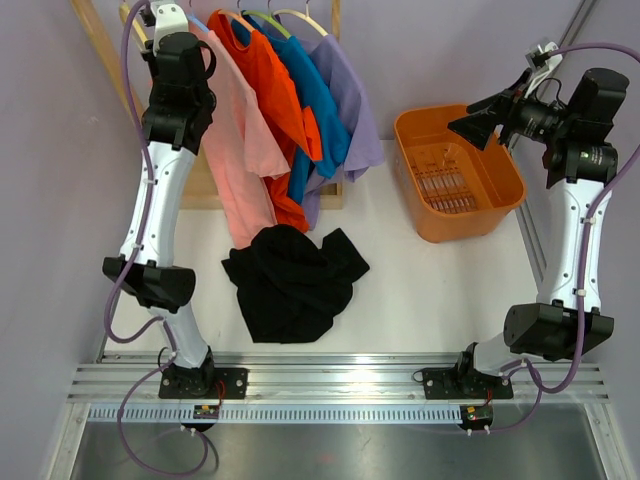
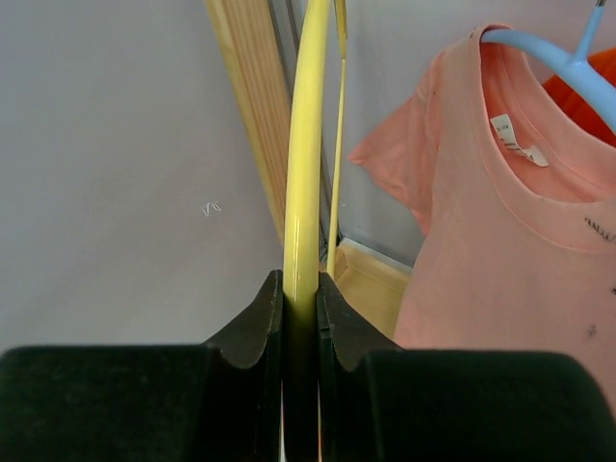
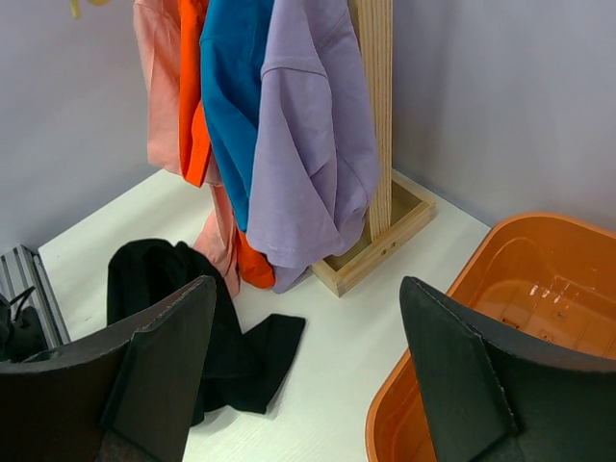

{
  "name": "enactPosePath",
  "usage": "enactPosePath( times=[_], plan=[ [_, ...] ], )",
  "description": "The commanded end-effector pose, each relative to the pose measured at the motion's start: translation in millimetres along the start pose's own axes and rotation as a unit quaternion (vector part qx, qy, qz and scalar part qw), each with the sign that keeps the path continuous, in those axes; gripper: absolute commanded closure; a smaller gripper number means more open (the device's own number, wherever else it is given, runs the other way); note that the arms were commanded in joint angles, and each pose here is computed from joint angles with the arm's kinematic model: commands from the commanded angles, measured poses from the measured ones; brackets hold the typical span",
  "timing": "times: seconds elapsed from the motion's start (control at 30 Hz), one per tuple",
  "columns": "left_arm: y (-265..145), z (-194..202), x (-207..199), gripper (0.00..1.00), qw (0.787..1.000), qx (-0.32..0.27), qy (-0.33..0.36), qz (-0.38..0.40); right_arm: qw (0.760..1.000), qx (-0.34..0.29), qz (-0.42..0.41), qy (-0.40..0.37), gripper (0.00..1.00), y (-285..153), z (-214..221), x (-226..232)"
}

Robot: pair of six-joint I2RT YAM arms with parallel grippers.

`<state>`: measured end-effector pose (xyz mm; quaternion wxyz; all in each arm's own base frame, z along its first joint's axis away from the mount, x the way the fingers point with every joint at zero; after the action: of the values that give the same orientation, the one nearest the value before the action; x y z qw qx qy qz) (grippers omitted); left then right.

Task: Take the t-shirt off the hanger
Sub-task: Place the hanger at the clothesline.

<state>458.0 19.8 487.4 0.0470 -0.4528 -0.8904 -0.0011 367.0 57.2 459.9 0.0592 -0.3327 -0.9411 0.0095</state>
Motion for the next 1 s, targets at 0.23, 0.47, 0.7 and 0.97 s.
enactPosePath(
  times=[0.23,0.47,0.7,0.97],
  plan=[
    [28,-22,1,1.00,0.998,-0.035,-0.060,-0.004,1.000,-0.015,-0.007,-0.005,0.15,-7,-14,20],
    [47,-5,-1,1.00,0.998,-0.016,-0.055,-0.005,1.000,-0.019,-0.004,-0.007,0.15,-7,-14,20],
    [60,13,-5,1.00,0.999,0.008,-0.041,0.009,1.000,-0.026,-0.006,-0.008,0.15,-8,-18,23],
    [51,31,-3,1.00,0.999,0.035,0.001,-0.027,1.000,-0.028,-0.009,-0.007,0.15,-8,-15,25]
  ],
)
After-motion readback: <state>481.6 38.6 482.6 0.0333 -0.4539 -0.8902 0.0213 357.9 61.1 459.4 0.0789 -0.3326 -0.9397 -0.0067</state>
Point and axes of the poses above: each gripper's point midway between its finger pads, its own y axis out along the fingers, its own x axis along the line the jaws close on, z = x × y, the point moved 2 cm from there along -y, back along the fingers, and after that the axes turned 3 degrees about -y, right-handed, at the moved point
